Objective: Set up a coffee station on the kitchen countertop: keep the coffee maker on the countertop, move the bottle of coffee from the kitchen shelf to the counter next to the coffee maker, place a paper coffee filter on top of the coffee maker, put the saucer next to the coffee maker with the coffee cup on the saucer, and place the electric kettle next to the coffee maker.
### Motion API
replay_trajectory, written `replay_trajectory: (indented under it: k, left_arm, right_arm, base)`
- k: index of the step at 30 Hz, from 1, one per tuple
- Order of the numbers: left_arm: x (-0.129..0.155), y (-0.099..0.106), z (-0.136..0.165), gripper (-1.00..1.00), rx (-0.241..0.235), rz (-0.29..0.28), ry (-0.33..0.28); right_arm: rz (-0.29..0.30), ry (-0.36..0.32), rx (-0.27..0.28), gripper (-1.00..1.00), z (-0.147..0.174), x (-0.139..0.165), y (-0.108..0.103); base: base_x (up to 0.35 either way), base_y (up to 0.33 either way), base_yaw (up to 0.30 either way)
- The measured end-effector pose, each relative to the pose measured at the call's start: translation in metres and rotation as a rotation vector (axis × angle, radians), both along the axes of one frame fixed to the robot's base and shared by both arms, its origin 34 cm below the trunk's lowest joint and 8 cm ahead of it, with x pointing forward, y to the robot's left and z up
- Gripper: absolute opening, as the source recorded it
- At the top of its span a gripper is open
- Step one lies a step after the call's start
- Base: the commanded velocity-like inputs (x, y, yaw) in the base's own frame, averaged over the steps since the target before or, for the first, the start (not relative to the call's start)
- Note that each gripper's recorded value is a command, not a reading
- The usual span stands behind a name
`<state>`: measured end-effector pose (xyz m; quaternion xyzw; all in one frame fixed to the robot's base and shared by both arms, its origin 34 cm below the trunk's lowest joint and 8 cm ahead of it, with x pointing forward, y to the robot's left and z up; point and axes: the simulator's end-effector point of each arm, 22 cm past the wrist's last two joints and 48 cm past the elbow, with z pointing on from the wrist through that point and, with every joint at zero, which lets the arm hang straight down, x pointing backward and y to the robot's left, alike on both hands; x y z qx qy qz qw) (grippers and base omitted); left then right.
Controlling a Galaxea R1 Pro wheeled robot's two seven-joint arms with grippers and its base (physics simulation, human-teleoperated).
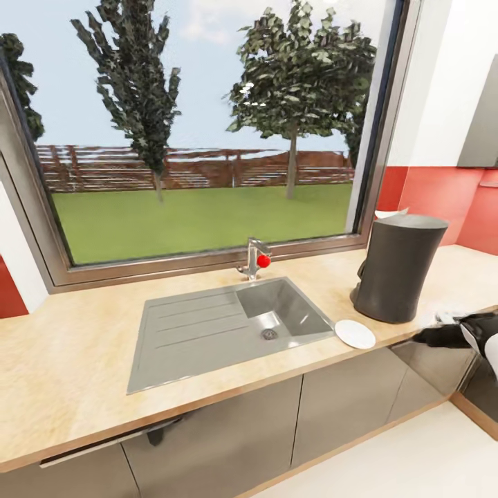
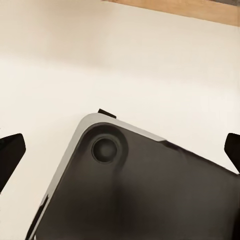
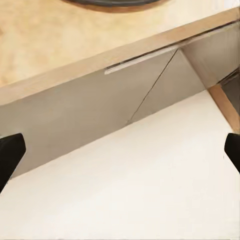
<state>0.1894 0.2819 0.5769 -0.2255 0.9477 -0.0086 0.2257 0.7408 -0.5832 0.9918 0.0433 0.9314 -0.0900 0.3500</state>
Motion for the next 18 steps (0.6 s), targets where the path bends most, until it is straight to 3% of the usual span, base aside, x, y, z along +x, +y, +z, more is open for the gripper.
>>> replay_trajectory:
  k: [7, 14, 18]
  left_arm:
    - [0.000, 0.002, 0.009, 1.00, 0.003, -0.001, -0.005]
    - [-0.003, 0.016, 0.017, 1.00, 0.022, 0.005, -0.001]
    - [-0.005, 0.023, 0.021, 1.00, 0.032, 0.011, 0.000]
  right_arm:
    - [-0.066, 0.023, 0.049, 1.00, 0.000, -0.043, -0.040]
    - [-0.127, 0.021, -0.018, 1.00, -0.003, -0.094, -0.094]
    - [-0.164, 0.062, -0.023, 1.00, -0.026, -0.127, -0.104]
  base:
    - [0.000, 0.000, 0.000]
    - [0.000, 0.000, 0.000]
    - [0.000, 0.000, 0.000]
